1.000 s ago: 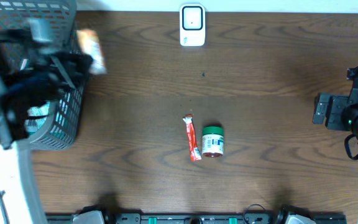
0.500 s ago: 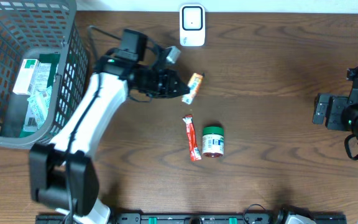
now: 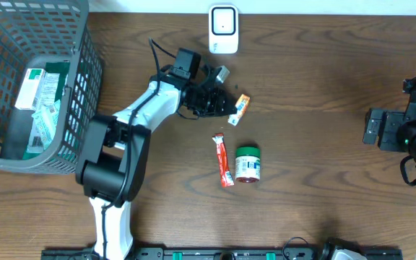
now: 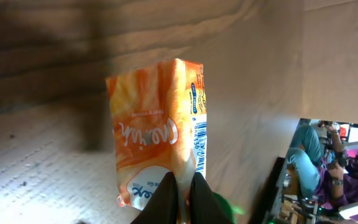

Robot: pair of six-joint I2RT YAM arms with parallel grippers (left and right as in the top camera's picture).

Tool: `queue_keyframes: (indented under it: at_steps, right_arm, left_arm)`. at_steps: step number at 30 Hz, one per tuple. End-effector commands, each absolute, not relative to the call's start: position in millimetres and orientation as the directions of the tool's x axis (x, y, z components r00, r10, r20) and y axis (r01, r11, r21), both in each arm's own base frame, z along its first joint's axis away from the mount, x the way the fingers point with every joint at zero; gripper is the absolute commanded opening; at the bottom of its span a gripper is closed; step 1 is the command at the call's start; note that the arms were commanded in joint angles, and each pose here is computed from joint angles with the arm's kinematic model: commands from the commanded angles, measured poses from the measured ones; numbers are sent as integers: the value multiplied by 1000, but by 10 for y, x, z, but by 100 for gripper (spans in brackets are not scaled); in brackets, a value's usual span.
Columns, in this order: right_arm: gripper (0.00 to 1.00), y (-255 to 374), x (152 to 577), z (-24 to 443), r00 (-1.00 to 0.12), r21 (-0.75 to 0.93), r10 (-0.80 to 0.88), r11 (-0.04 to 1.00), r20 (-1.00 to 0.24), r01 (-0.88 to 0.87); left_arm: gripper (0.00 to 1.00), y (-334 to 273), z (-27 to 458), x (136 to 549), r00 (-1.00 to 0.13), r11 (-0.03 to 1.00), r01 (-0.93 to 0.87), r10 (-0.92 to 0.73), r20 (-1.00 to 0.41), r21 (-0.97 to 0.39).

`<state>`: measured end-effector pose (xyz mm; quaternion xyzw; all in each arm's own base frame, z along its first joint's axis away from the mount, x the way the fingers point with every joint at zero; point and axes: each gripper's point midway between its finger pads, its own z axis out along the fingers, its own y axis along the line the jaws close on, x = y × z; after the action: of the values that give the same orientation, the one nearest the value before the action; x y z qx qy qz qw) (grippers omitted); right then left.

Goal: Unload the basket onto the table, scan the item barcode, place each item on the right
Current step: 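Place the orange tissue pack on the table near the scanner, then reach the left gripper into the basket toward the wipes pack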

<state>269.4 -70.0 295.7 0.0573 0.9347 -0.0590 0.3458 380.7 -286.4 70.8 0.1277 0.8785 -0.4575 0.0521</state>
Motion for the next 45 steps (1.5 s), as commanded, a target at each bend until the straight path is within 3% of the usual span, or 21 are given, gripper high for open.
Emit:
queue_keyframes:
  at_steps: [1, 8, 9, 11, 13, 16, 20, 26, 30, 35, 41, 45]
  right_arm:
    - [99, -719, 2695, 2998, -745, -64, 80, 985, -662, 163]
    - [99, -719, 2695, 2998, -745, -64, 80, 985, -662, 163]
    - [99, -719, 2695, 2998, -745, -64, 80, 985, -662, 163]
    - [99, -719, 2695, 2998, -746, -64, 80, 985, -662, 163]
    - [99, -719, 2695, 2998, -746, -64, 80, 985, -662, 163]
    - [99, -720, 2694, 2998, -745, -64, 80, 984, -662, 163]
    - [99, -719, 2695, 2998, -745, -64, 80, 985, -662, 163]
    - [99, -719, 2695, 2998, -745, -64, 80, 985, -662, 163]
    - [99, -719, 2695, 2998, -745, -64, 80, 985, -662, 163]
    - [99, -719, 2695, 2998, -746, -64, 80, 985, -662, 163]
    - [99, -719, 2695, 2998, -745, -64, 80, 985, -662, 163]
    - [99, -719, 2695, 2998, -745, -64, 80, 985, -662, 163]
  left_arm:
    - [7, -2823, 490, 3832, -968, 602, 249, 169, -184, -758]
    - [8, -2779, 346, 3836, -969, 665, 246, 165, -182, -705]
    - [14, -2794, 346, 3825, -969, 664, 248, 169, -182, -705]
    - [37, -2815, 346, 3811, -968, 663, 252, 174, -182, -705]
    - [49, -2817, 355, 3810, -975, 667, 222, 153, -161, -711]
    - [57, -2819, 409, 3836, -978, 666, 210, 137, -160, -715]
    - [74, -2849, 888, 3984, -953, 649, 289, 121, -279, -704]
    - [80, -2425, 1945, 4242, -830, 799, 319, -24, -557, -510]
    - [81, -1308, 3079, 4110, -604, 957, 44, -203, -770, -287]
    - [82, 79, 3843, 3554, -354, 922, -326, -323, -877, -208]
    - [82, 1157, 3803, 3110, -243, 750, -621, -461, -854, -229]
    - [90, 1540, 3372, 3174, -310, 679, -712, -534, -786, -181]
